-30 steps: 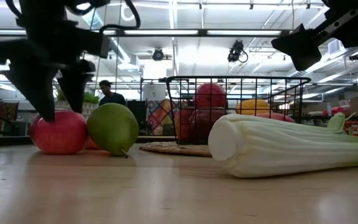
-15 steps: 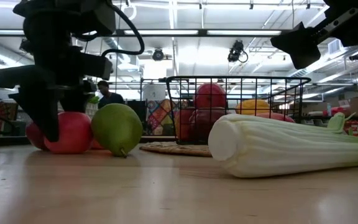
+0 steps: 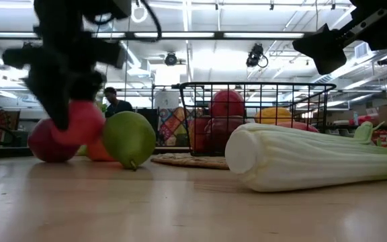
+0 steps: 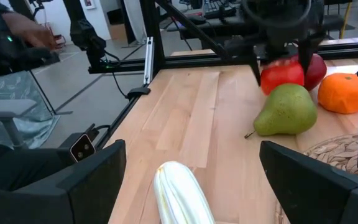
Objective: Build produce basket
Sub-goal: Put the red apple into the black wire basket
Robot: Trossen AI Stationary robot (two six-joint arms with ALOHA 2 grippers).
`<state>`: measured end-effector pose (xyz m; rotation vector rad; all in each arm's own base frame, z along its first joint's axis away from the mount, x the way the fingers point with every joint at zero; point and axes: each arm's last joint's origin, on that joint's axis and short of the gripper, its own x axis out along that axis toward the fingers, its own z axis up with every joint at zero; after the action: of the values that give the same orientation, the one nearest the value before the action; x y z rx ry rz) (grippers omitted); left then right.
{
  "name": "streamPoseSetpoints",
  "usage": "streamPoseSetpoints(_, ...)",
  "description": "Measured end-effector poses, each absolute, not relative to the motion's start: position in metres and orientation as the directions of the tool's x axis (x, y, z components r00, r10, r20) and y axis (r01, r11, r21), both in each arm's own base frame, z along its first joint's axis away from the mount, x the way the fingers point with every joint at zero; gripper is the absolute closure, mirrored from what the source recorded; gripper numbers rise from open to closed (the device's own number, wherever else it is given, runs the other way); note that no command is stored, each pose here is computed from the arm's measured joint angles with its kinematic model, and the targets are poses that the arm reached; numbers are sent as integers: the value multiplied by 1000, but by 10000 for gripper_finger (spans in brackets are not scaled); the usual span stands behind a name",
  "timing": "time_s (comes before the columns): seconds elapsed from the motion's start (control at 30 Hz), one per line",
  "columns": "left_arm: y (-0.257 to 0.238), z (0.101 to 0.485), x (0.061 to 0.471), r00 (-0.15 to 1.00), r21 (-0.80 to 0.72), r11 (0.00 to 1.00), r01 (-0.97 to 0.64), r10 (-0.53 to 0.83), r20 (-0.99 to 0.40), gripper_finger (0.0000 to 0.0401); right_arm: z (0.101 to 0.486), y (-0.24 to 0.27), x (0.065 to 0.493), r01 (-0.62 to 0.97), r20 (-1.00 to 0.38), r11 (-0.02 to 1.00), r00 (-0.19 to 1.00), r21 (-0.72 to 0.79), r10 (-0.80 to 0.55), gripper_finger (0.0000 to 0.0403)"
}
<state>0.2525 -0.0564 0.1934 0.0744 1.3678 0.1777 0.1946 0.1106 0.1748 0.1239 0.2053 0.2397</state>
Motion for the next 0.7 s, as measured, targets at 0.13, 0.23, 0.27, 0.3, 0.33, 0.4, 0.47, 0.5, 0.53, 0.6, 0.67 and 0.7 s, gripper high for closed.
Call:
streamPoseSetpoints(0.13, -57, 231, 259, 224, 195, 975, -104, 214, -951, 47, 175, 111, 195, -223, -188, 964, 950, 145, 248, 30)
streamPoseSetpoints(0.23, -58, 260, 266, 310, 188, 974, -126, 219, -925, 47, 174, 110, 195, -221, -195, 965, 949, 143, 247, 30)
streamPoseSetpoints(0.27, -60, 268, 268, 338, 179, 976, -127, 212, -917, 47, 174, 111, 194, -221, -194, 965, 949, 144, 247, 30)
streamPoseSetpoints(0.3, -60, 276, 269, 363, 170, 977, -130, 206, -909, 47, 174, 110, 194, -221, -197, 965, 949, 144, 246, 30)
streamPoseSetpoints(0.33, -61, 285, 271, 398, 157, 979, -133, 198, -896, 47, 173, 110, 194, -220, -202, 965, 948, 142, 246, 30)
streamPoseSetpoints(0.4, -62, 300, 274, 458, 131, 982, -137, 180, -870, 47, 174, 110, 194, -221, -195, 965, 949, 144, 247, 30)
streamPoseSetpoints(0.47, -63, 313, 275, 500, 111, 984, -141, 167, -850, 47, 173, 110, 194, -220, -201, 965, 948, 144, 246, 30)
streamPoseSetpoints(0.5, -64, 320, 275, 533, 93, 986, -140, 154, -832, 47, 173, 110, 194, -220, -200, 965, 948, 143, 246, 30)
streamPoseSetpoints(0.53, -64, 327, 274, 554, 78, 988, -136, 141, -820, 47, 174, 110, 194, -221, -195, 965, 949, 144, 247, 30)
streamPoseSetpoints(0.6, -65, 341, 271, 608, 42, 991, -130, 113, -786, 47, 173, 110, 194, -220, -200, 965, 948, 144, 246, 30)
streamPoseSetpoints(0.67, -66, 356, 268, 665, 5, 992, -123, 86, -741, 47, 174, 110, 194, -221, -196, 965, 949, 144, 246, 30)
streamPoseSetpoints(0.7, -66, 364, 266, 694, -18, 993, -118, 70, -716, 47, 174, 110, 194, -221, -196, 965, 949, 145, 247, 30)
